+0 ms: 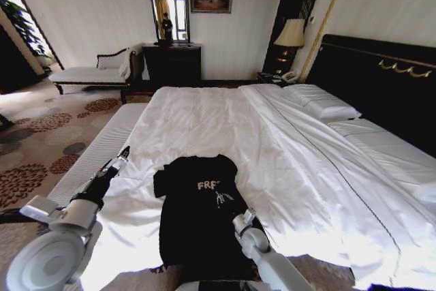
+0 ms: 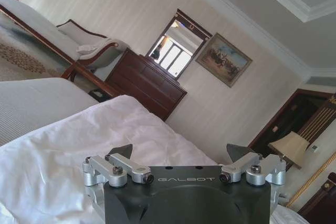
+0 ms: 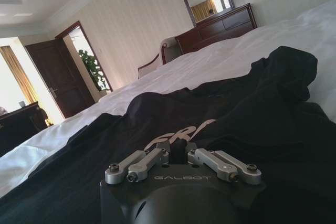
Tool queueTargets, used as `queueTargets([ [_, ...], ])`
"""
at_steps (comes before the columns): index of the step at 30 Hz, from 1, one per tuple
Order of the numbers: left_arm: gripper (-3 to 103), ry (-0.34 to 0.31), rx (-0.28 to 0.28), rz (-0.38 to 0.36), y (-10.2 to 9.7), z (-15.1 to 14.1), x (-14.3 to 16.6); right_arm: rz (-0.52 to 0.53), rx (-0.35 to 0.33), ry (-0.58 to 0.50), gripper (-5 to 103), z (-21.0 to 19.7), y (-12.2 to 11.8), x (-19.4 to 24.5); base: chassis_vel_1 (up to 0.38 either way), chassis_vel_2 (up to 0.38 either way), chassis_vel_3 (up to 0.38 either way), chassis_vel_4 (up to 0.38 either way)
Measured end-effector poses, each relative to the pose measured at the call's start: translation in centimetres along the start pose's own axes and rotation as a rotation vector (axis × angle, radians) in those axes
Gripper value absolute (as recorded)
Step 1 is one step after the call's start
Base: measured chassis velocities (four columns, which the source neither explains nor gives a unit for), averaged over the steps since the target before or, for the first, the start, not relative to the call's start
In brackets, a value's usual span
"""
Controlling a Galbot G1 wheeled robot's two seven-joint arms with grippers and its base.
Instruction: Fold the clothes on the bed.
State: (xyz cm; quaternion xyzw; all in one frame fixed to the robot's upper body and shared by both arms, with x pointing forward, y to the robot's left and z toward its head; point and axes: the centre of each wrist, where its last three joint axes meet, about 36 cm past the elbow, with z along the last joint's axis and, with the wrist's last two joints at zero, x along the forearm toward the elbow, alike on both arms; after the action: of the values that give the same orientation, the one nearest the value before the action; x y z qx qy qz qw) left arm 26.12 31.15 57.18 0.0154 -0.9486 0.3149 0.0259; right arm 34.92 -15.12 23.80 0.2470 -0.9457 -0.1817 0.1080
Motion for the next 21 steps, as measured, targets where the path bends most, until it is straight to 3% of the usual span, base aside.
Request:
queueTargets([
  [6,100,0.000,-0.003,-0.002,0.0,0.1,0.0,-0.045,0.000,-0.033,27,0.5,1.2,1.1,0.000,0.000,0.000,0.000],
  [11,100,-0.001,-0.006,-0.002,0.0,0.0,0.0,-0.091,-0.053,-0.122,49,0.4,2.6,3.2,0.000,0.000,0.000,0.000],
  [14,100,-0.003,-0.006,-0.002,0.0,0.0,0.0,-0.055,-0.149,-0.188,59,-0.3,2.9,4.1,0.000,0.000,0.000,0.000],
  [15,100,-0.003,-0.006,-0.002,0.0,0.0,0.0,-0.055,-0.149,-0.188,59,-0.3,2.9,4.1,0.000,0.000,0.000,0.000],
  [20,100,-0.004,-0.008,-0.007,0.0,0.1,0.0,0.137,-0.465,-0.245,82,-3.5,3.5,4.4,0.000,0.000,0.000,0.000],
  [21,100,-0.004,-0.008,-0.007,0.0,0.1,0.0,0.137,-0.465,-0.245,82,-3.5,3.5,4.4,0.000,0.000,0.000,0.000],
])
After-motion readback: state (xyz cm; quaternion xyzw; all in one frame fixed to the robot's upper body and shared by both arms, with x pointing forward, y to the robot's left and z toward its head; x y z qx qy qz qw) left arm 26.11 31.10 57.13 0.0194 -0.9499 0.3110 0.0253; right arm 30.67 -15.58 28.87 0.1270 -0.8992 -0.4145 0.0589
